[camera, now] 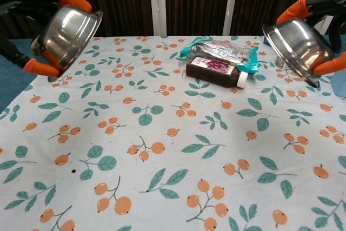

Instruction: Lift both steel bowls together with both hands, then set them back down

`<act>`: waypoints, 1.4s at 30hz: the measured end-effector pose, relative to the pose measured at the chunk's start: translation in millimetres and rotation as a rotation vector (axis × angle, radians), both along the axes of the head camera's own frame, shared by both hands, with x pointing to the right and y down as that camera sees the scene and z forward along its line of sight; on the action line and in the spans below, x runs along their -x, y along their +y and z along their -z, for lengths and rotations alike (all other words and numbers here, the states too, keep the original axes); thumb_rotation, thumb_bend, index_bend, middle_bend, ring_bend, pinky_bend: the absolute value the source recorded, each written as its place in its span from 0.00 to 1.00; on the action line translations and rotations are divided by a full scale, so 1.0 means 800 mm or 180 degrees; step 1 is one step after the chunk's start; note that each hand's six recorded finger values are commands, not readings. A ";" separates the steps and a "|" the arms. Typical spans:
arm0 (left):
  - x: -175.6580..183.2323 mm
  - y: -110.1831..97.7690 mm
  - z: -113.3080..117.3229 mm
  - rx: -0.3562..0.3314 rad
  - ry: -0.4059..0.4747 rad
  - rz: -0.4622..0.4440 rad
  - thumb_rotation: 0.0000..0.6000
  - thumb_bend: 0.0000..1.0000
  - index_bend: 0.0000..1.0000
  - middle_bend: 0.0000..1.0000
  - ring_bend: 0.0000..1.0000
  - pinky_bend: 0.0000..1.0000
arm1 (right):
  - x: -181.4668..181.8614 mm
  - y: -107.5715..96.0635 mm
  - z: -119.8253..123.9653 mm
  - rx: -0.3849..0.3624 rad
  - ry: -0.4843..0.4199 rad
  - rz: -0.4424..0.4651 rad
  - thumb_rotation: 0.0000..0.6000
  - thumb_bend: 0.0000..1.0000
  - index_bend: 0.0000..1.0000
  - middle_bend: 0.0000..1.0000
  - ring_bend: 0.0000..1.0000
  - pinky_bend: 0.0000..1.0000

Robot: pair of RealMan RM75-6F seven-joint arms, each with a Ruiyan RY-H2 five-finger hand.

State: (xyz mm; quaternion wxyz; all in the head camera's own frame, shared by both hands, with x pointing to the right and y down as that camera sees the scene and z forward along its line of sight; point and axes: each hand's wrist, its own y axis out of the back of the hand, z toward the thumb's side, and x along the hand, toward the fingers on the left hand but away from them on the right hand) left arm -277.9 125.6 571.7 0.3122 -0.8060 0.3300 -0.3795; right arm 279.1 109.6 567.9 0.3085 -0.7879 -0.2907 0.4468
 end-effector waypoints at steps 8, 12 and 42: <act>0.031 0.004 -0.014 0.0241 -0.0745 0.0053 1.00 0.01 0.38 0.31 0.22 0.37 | -0.013 0.008 -0.013 -0.0245 0.0742 0.0324 1.00 0.21 0.51 0.29 0.48 0.54; 0.044 0.007 -0.026 0.0416 -0.0992 0.0106 1.00 0.01 0.38 0.30 0.22 0.37 | -0.019 0.016 -0.024 -0.0182 0.1001 0.0414 1.00 0.21 0.51 0.29 0.48 0.54; 0.004 0.027 -0.125 0.0798 -0.1166 -0.0122 1.00 0.00 0.25 0.12 0.09 0.28 | -0.028 0.059 -0.097 0.0351 0.1417 0.0571 1.00 0.21 0.41 0.21 0.24 0.32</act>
